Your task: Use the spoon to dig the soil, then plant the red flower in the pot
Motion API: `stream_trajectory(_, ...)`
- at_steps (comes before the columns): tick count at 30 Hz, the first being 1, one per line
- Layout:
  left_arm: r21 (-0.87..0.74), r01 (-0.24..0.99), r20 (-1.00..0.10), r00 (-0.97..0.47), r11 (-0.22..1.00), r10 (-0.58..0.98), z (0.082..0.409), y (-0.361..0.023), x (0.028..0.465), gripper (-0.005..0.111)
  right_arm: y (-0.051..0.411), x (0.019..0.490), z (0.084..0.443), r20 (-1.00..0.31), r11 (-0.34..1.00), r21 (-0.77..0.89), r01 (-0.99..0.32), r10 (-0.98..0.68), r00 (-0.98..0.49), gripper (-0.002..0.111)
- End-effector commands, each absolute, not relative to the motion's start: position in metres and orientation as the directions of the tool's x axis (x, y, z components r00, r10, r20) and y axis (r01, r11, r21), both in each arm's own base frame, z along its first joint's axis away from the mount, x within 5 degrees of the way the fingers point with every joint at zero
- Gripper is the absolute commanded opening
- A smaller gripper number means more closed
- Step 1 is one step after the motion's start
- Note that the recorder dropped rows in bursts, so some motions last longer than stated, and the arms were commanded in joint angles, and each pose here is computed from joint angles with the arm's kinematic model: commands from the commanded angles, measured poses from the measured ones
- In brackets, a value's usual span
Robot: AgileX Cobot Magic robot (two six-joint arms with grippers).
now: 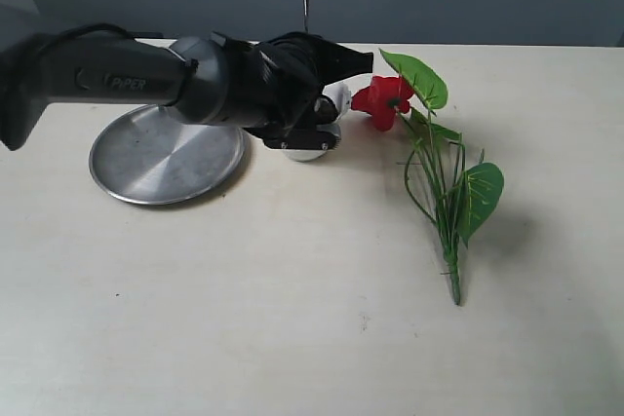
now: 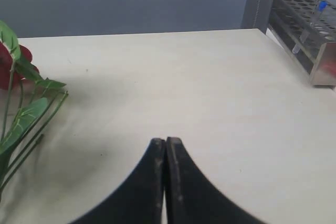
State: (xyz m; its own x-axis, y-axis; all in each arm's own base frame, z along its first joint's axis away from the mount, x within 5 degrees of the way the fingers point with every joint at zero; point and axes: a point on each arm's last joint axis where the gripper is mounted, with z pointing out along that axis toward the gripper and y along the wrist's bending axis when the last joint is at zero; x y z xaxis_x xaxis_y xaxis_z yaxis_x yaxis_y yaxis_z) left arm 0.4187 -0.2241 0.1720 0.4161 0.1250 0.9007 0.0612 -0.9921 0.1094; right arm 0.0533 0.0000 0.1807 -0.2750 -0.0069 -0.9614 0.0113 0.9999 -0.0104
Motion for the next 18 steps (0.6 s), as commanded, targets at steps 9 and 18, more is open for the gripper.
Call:
stream_trajectory(9,0.158,0.036,0.906,0.391,-0.987,0.160,0.192,-0.221,0.431,0.000,0.000,0.053,0.181,-0.963,1.000,-0.013,0.009,-0.010,-0.269,0.000)
stream_trajectory(18,0.160,0.056,0.904,0.392,-0.986,0.169,0.192,-0.209,0.437,0.000,0.000,0.053,0.181,-0.963,1.000,-0.013,0.009,-0.010,-0.269,0.000)
